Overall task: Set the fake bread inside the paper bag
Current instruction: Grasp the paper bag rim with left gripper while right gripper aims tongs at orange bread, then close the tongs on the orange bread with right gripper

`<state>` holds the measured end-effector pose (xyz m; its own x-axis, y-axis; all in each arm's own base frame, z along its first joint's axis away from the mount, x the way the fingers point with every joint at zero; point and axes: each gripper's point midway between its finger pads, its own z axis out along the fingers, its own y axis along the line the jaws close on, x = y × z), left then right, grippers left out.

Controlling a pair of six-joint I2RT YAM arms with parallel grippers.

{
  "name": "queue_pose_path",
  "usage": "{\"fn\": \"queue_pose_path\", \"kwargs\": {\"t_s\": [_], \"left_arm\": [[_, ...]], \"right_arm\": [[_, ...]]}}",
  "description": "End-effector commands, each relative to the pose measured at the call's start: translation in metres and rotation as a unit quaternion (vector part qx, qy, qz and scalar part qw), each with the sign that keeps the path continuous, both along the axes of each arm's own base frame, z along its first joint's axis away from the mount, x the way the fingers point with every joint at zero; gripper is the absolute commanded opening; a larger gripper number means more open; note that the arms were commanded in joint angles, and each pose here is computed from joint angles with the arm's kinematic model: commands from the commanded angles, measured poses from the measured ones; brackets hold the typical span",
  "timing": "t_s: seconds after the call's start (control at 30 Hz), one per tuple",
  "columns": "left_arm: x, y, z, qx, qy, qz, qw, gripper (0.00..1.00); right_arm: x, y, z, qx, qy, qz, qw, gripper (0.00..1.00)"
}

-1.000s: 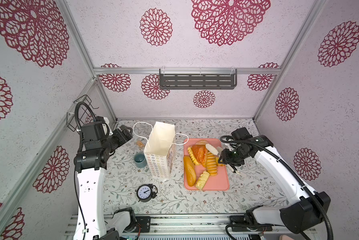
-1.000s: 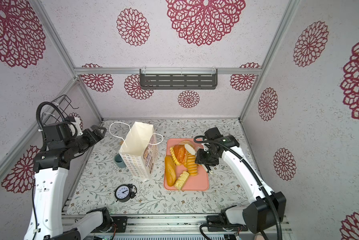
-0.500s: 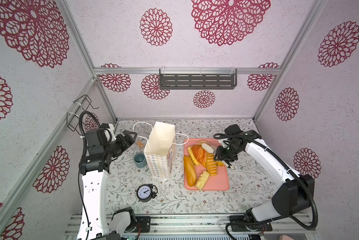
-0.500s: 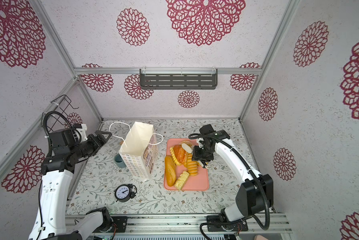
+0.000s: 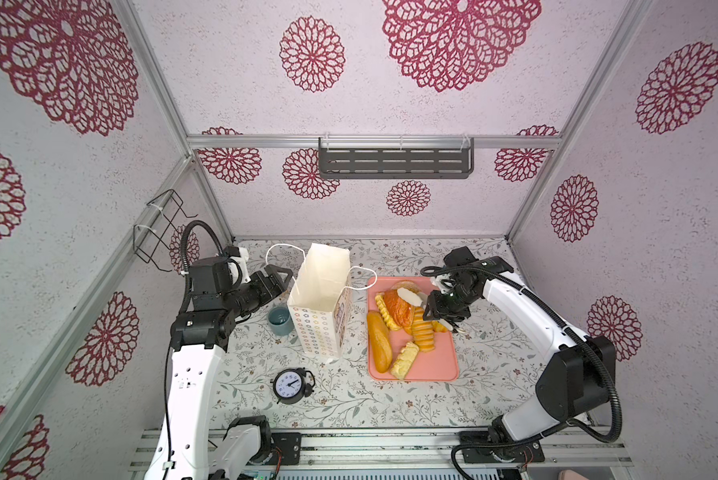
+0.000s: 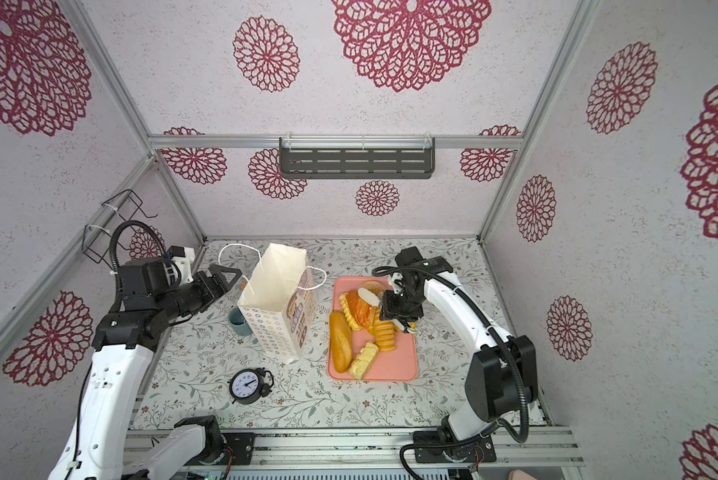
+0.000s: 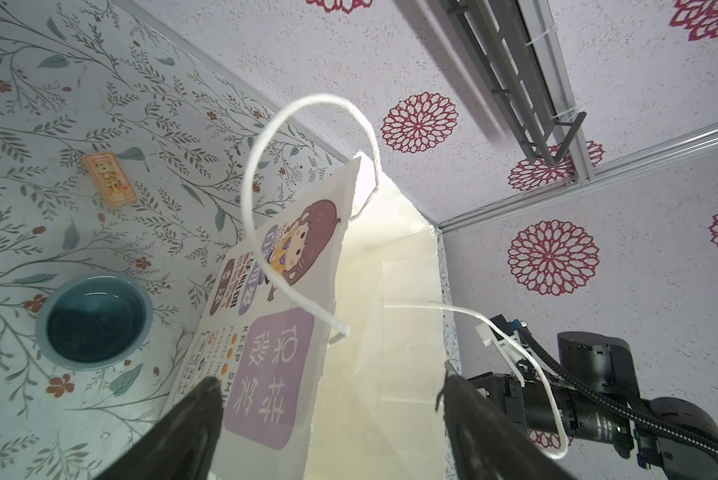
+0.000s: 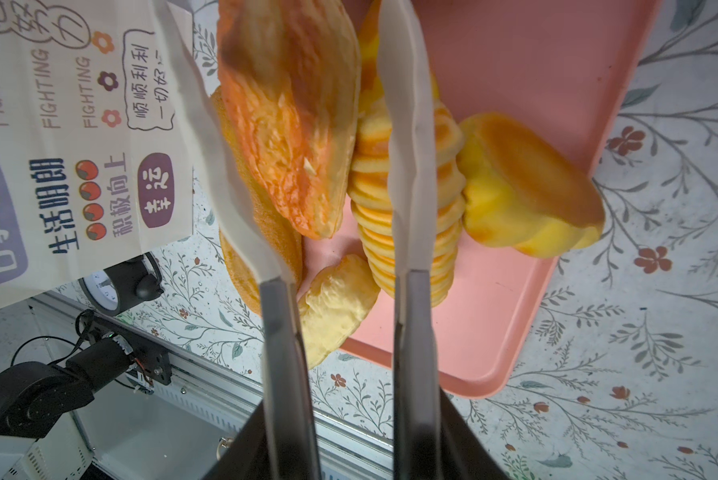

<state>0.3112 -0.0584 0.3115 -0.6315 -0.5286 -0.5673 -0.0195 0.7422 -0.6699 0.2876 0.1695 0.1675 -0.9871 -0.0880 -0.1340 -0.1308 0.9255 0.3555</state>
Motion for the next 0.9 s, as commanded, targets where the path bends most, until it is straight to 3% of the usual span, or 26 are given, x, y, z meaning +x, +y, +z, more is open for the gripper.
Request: {"fn": "queue_pose_path", "kwargs": {"t_s": [0.0, 0.57, 0.87], "left_arm": [[0.005, -0.001, -0.007, 0.015, -0.001, -0.003, 1.0, 0.85], [0.011, -0.008, -0.015, 0.009, 0.007, -0.011, 1.0, 0.85], [0.015, -0.012, -0.018, 0.004, 0.01, -0.017, 1.0, 0.84]], "right_arm": [[0.006, 0.007, 0.013, 0.013, -0.019, 0.02, 1.0, 0.47], [0.012, 0.011, 0.001, -0.002, 0.002, 0.036, 0.999, 0.47], [0.014, 0.011, -0.002, -0.009, 0.004, 0.037, 0.999, 0.38]]}}
